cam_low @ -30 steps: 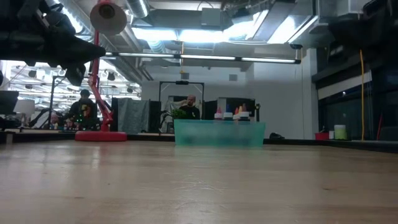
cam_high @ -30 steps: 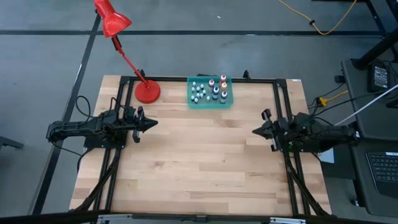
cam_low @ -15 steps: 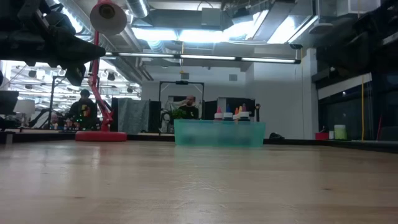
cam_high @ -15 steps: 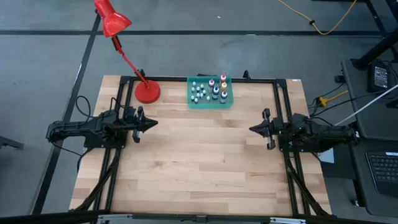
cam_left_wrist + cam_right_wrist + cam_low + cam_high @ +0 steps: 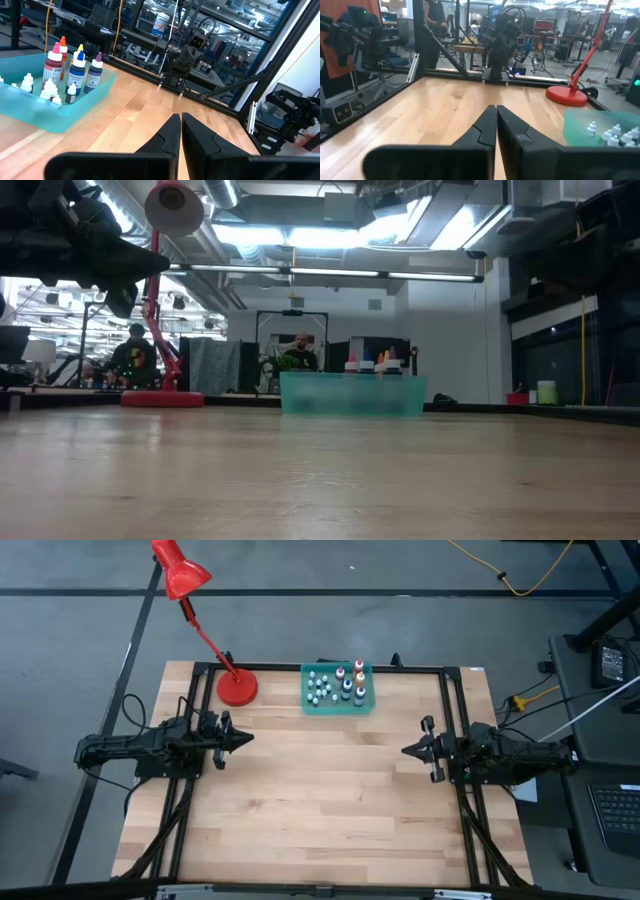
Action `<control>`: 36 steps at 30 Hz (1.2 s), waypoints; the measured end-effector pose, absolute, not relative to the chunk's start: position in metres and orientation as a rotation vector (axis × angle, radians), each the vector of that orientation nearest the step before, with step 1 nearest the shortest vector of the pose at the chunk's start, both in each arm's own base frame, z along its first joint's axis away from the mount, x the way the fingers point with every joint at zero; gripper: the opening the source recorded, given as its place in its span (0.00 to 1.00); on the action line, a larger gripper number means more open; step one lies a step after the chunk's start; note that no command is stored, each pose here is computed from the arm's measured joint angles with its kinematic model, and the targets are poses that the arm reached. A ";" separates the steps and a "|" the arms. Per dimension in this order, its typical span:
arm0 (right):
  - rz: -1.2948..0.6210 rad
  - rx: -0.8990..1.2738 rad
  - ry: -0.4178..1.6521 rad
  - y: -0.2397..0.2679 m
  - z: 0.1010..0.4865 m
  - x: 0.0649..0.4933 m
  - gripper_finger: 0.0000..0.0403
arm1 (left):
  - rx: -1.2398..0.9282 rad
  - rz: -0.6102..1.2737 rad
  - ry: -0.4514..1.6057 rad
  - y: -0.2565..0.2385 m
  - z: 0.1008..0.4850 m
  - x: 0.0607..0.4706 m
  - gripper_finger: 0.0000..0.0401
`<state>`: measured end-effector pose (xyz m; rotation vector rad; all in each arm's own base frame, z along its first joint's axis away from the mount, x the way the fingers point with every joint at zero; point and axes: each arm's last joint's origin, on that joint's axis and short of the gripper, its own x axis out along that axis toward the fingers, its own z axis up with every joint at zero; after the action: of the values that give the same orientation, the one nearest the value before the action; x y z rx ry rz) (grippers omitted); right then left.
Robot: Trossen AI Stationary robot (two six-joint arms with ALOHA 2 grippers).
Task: Pick & Place food coloring
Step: Return to Home Position
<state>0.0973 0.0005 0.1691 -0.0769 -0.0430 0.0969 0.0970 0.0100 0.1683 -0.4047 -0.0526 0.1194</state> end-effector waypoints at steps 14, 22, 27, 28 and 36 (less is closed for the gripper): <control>0.098 -0.059 -0.041 0.001 0.169 0.097 0.03 | -0.405 0.119 -0.053 0.010 0.168 0.097 0.03; 0.097 -0.061 -0.042 0.001 0.169 0.097 0.03 | -0.405 0.119 -0.053 0.010 0.168 0.097 0.02; 0.097 -0.061 -0.042 0.001 0.169 0.097 0.03 | -0.405 0.119 -0.053 0.010 0.168 0.097 0.03; 0.097 -0.061 -0.042 0.001 0.169 0.097 0.03 | -0.405 0.119 -0.053 0.010 0.168 0.097 0.03; 0.097 -0.060 -0.041 0.001 0.169 0.097 0.04 | -0.405 0.119 -0.053 0.010 0.168 0.097 0.02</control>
<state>0.0973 0.0005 0.1691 -0.0597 -0.0414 0.0973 0.0970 0.0100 0.1683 -0.4047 -0.0526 0.1191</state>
